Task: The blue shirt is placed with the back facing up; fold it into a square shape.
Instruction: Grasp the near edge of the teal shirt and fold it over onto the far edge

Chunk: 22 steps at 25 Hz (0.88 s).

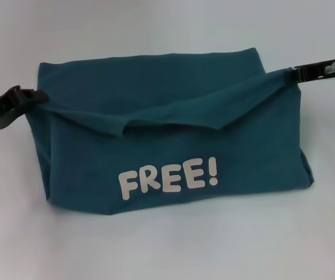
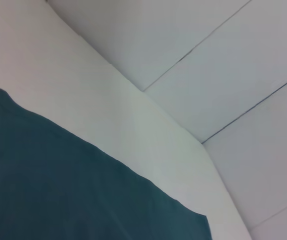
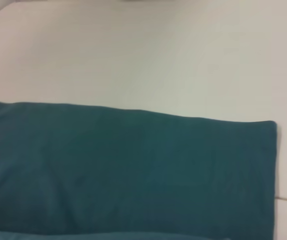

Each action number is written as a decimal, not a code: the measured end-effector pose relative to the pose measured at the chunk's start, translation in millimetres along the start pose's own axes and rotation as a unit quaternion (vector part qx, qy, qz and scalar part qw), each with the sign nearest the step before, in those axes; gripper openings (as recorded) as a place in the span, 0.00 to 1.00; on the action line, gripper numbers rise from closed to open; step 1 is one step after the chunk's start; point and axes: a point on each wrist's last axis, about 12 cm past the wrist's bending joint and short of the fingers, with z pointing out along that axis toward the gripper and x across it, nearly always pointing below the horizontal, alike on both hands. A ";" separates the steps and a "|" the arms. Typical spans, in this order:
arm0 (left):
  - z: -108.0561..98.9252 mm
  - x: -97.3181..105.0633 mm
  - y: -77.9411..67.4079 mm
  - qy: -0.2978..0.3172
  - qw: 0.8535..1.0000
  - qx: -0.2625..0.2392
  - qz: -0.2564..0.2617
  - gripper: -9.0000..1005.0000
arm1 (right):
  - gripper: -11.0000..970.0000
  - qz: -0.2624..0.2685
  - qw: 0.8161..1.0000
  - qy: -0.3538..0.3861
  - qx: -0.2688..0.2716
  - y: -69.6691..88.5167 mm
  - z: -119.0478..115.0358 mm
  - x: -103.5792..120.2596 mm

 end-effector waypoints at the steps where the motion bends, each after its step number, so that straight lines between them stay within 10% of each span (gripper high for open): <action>1: 2.1 -0.3 -0.8 -0.001 1.000 -0.003 0.003 0.03 | 0.07 0.000 1.000 -0.003 0.002 -0.1 0.7 -0.3; 22: 36.4 -1.0 -11.5 0.006 0.997 -0.050 0.054 0.05 | 0.06 -0.006 0.999 -0.024 0.030 4.0 24.8 8.6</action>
